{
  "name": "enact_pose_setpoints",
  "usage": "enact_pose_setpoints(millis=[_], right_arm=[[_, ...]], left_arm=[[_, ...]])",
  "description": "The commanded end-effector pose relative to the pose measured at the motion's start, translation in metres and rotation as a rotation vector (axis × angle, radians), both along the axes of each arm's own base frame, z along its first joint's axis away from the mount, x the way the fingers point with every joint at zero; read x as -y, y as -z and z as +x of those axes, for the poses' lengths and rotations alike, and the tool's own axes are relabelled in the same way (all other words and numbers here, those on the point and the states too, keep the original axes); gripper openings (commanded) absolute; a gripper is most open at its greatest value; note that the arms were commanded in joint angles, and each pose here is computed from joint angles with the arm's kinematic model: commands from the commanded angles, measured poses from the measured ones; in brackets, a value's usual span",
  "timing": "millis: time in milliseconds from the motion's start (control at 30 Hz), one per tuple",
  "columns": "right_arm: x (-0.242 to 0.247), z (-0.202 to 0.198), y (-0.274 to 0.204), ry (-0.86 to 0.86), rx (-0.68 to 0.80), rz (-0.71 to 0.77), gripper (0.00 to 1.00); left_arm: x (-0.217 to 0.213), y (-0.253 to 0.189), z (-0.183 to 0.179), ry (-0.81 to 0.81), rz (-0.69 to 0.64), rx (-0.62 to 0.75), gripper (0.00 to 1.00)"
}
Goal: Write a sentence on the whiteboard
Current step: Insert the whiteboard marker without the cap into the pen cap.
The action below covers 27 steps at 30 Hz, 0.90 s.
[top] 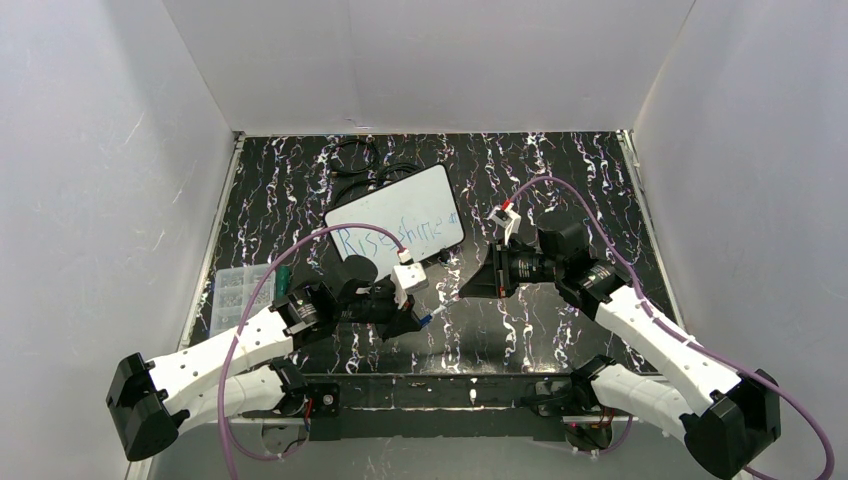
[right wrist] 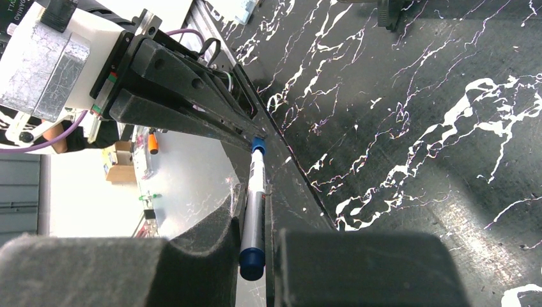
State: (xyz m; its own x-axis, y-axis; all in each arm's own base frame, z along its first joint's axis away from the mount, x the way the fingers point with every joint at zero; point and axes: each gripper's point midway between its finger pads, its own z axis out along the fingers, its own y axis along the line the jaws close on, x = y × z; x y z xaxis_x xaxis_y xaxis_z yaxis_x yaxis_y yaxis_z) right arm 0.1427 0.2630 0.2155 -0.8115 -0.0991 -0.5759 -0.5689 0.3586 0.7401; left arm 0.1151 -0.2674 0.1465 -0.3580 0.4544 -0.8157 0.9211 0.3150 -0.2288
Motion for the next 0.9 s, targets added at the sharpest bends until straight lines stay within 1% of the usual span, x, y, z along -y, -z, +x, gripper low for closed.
enact_pose_setpoints(millis=[0, 533, 867], right_arm=[[-0.005, 0.003, -0.016, -0.026, 0.060, 0.042, 0.01], [-0.012, -0.004, -0.009, -0.069, 0.042, 0.034, 0.01], [-0.019, -0.008, 0.003, -0.088, 0.058, -0.011, 0.01]], left_arm=[[0.006, -0.019, 0.000, 0.019, -0.048, 0.022, 0.00], [0.010, -0.026, 0.002, 0.019, -0.070, 0.038, 0.00], [0.026, -0.042, 0.023, -0.030, -0.125, 0.094, 0.00]])
